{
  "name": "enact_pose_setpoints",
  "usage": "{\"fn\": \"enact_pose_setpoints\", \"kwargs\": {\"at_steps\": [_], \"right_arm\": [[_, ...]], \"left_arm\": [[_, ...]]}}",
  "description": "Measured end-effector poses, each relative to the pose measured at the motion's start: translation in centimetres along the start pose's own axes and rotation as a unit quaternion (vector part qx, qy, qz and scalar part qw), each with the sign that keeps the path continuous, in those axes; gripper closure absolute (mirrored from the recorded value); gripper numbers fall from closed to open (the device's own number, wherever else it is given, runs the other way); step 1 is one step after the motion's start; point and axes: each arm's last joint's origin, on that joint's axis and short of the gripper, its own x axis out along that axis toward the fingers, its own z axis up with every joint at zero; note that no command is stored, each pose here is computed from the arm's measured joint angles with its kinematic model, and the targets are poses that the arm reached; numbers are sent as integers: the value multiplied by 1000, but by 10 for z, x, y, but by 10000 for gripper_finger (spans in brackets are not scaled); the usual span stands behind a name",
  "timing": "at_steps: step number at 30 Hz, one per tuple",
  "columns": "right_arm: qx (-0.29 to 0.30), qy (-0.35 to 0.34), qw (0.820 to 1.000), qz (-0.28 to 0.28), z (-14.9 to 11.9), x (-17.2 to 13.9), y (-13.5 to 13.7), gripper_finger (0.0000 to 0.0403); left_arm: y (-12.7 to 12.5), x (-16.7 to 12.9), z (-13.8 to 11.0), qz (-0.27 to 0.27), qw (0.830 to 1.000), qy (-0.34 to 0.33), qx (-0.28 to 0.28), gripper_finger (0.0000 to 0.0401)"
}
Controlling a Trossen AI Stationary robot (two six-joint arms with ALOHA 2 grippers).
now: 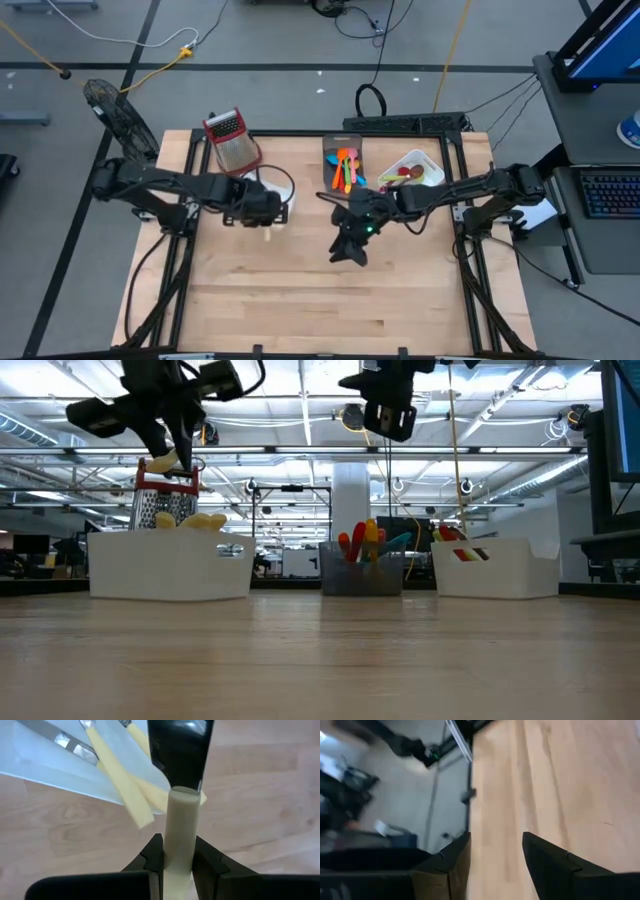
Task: Pick & Place Kitchen Items
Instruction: Put the yellow knife into the left white bin
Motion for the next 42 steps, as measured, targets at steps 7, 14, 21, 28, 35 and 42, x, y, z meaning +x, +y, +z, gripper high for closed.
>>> {"fn": "enact_pose_setpoints", "kwargs": {"at_steps": [7,14,21,28,35,42], "right_arm": [[-117,14,987,-111,-9,0,-9,242],[-237,-42,916,-321,-6,-20,-11,244],[-265,-102,887,-364,-21,-60,-3,246],[-261,-162,894,-327,-70,-102,-8,247],[-285,-206,903,-248,-103,-132,-5,247],[-306,-236,891,-237,-112,-153,0,247]], "left_arm": [[0,1,20,2,998,52,-44,347],[2,1,36,-1,991,120,-64,347],[5,1,55,-7,984,144,-108,347],[-3,1,53,-28,967,158,-198,347],[-5,7,44,1,936,179,-304,347],[2,28,32,41,890,250,-379,347]]}}
